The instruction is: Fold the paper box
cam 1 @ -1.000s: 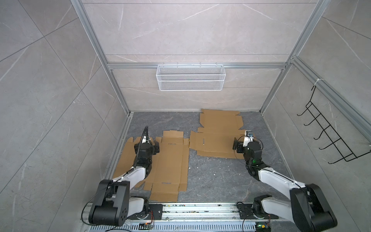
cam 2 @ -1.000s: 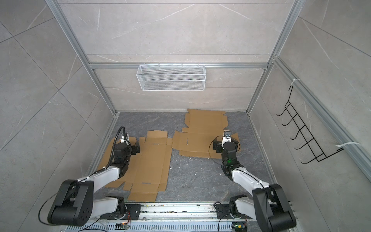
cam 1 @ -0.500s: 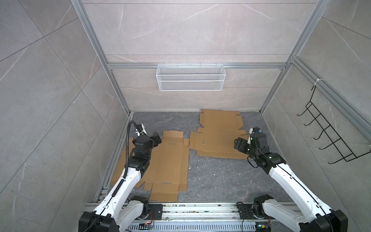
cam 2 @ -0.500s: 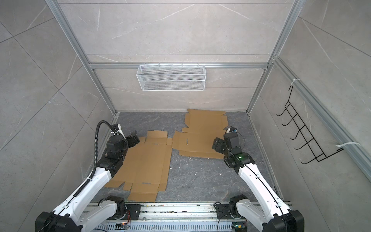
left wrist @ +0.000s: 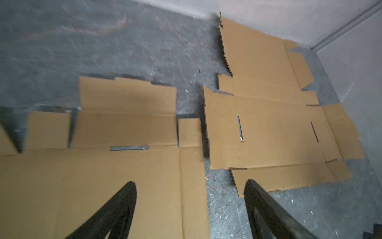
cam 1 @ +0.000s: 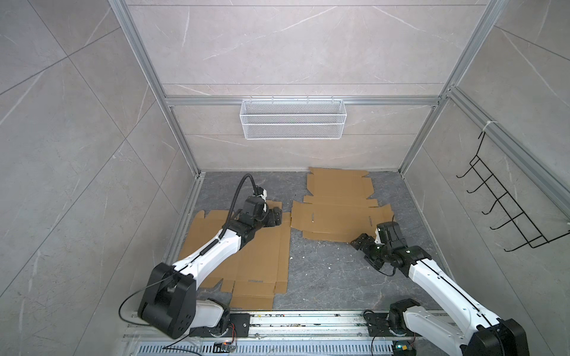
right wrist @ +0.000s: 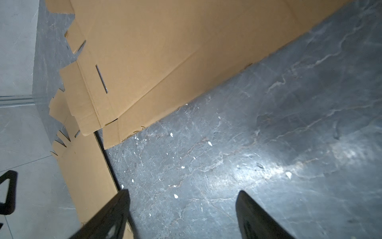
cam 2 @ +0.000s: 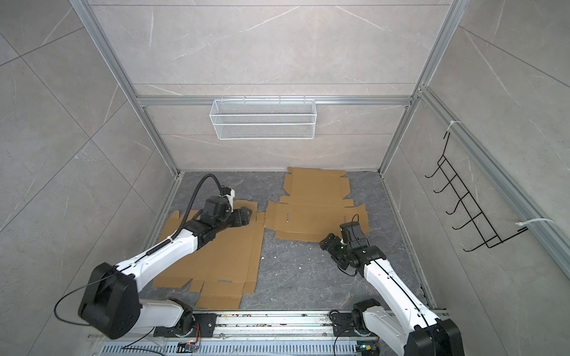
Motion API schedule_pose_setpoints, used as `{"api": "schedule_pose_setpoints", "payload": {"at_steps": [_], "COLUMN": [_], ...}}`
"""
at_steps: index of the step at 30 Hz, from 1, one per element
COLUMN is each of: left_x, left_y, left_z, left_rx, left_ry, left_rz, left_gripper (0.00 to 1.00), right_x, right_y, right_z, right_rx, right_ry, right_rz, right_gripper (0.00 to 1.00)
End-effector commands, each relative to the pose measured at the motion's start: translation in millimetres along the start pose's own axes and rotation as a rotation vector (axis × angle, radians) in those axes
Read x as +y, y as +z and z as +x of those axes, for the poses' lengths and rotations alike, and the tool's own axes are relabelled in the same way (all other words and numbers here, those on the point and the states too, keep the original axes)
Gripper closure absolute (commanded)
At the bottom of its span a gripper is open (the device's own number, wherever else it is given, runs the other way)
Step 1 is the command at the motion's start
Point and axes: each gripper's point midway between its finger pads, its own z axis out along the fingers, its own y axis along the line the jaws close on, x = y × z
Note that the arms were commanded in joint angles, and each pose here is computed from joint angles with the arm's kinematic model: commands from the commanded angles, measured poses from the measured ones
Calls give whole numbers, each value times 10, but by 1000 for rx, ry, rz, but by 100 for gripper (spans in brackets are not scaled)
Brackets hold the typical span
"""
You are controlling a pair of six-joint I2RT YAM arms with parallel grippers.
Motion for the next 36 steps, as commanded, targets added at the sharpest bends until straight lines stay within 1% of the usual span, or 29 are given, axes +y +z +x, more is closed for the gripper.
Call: {"api": "schedule_pose_setpoints", "payload": {"at_steps": [1, 3, 4, 8, 12, 14, 21, 24, 26, 31, 36], "left_x": [-231, -278, -320, -483, -482, -499, -602, -643, -696, -775, -786], "left_y": [194, 335, 409, 656, 866, 947, 1144, 1214, 1247, 1257, 1245], "left_z": [-76, -34, -34, 3, 62, 93, 222, 264, 280, 271, 295], "left_rx": [75, 142, 162, 236, 276, 290, 322, 333, 343, 350, 362], "left_ry": [-56, -49, -54, -105, -138, -155, -169, -175, -187, -194, -206], "left_rz": [102, 118, 137, 215, 211, 212, 224, 232, 249, 275, 282], "left_gripper": [15, 15, 15, 16, 17, 19, 23, 25, 28, 37, 41], "right_x": [173, 216, 212, 157, 45, 37, -31, -56, -79, -66, -97], "right_y": [142, 238, 278, 374, 498, 565, 700, 737, 761, 795, 829], "right_z": [-192, -285, -318, -398, -429, -440, -488, -505, -517, -502, -473], "right_rx": [-44, -65, -79, -115, -138, -139, -164, -178, -187, -179, -171], "right_ry": [136, 198, 217, 256, 322, 350, 401, 411, 422, 407, 396], "right_rz": [-136, -216, -233, -224, -210, -225, -207, -198, -199, -209, -212], "right_gripper": [18, 19, 19, 20, 22, 24, 27, 31, 39, 56, 72]}}
